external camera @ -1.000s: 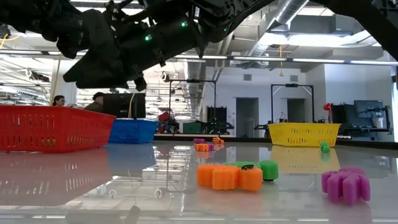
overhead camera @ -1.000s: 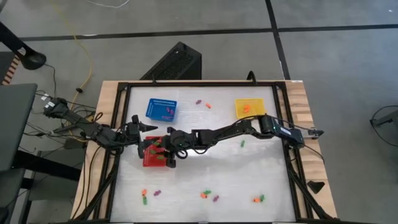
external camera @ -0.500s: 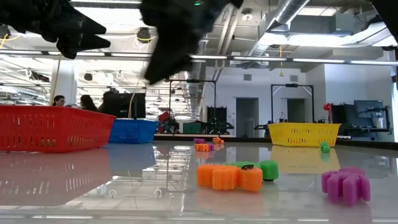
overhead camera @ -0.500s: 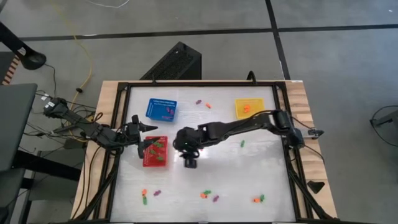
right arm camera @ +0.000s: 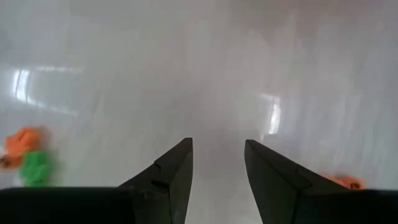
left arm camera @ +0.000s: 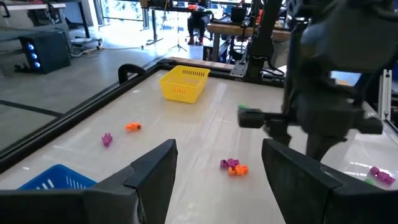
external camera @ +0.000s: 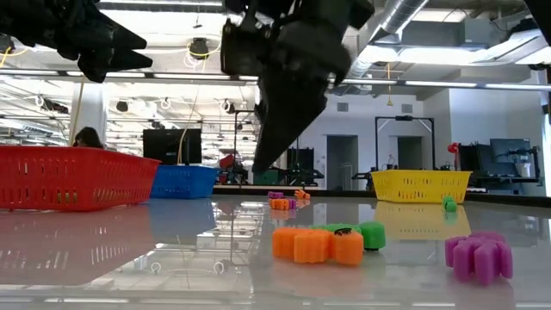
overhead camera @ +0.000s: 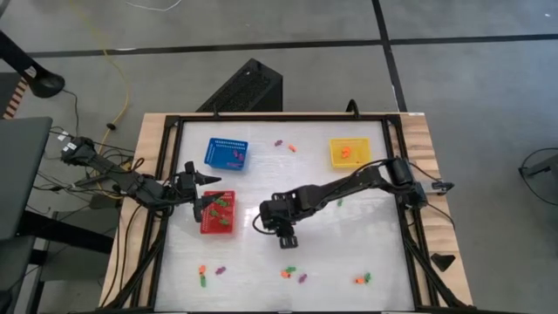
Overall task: Sort Halloween decoration
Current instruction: Put the orange skeleton toy into the yellow bin
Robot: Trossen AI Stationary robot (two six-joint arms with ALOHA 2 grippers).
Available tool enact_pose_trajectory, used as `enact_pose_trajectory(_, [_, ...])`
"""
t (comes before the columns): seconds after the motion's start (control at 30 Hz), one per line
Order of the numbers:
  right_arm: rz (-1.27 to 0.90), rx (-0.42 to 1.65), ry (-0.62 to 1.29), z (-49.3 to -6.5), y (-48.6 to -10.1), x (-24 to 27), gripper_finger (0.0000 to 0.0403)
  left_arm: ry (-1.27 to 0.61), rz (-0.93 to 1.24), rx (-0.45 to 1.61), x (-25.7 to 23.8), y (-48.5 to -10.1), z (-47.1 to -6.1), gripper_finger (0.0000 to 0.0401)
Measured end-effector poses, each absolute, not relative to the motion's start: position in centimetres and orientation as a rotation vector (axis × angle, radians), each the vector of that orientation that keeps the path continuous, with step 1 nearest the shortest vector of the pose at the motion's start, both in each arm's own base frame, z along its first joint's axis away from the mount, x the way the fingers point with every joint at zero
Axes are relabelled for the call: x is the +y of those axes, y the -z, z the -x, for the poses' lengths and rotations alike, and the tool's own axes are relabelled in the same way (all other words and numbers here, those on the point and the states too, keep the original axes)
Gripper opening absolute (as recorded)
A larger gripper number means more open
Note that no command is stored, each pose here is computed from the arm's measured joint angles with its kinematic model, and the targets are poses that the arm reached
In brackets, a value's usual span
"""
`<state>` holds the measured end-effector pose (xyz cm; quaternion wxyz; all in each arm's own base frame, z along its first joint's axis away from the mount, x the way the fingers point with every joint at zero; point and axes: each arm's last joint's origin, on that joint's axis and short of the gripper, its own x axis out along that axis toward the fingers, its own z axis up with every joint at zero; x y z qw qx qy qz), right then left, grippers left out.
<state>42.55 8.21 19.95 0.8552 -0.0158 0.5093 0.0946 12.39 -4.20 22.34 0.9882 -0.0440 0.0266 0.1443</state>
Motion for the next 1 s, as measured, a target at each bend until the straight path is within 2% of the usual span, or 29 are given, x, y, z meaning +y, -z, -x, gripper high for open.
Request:
enact_pose_trajectory(0.33, [0.038,1.207,-0.046,-41.5,-19.1,4.8,0.0175,-0.290,0.094,0.053,-4.2,-22.3,-12.4,0.0226])
enact_pose_trajectory(0.53, [-0.029,1.481,0.068,-38.3,-19.4,3.2,0.0175,-0.290,0.096,0.055,-4.2,-22.3,-12.4,0.0226])
enact_pose_trajectory(0.67, [-0.070,1.469,0.099,-34.9,-20.4,3.4,0.0175,-0.291,0.094,0.069,-4.2,-22.1,-12.4,0.0226])
enact_pose_trajectory(0.83, [-0.249,1.403,0.238,-28.8,-20.1,2.7,0.0175,-0.295,0.108,0.095,-4.2,-21.8,-12.3,0.0226])
enact_pose_trajectory(0.93, [-0.477,1.416,0.348,-25.1,-19.6,3.0,0.0175,-0.298,0.125,0.110,-4.2,-21.6,-12.3,0.0226])
enact_pose_trajectory(1.0, [-0.659,1.429,0.355,-23.2,-19.4,3.9,0.0175,-0.300,0.127,0.119,-4.1,-21.5,-12.3,0.0226])
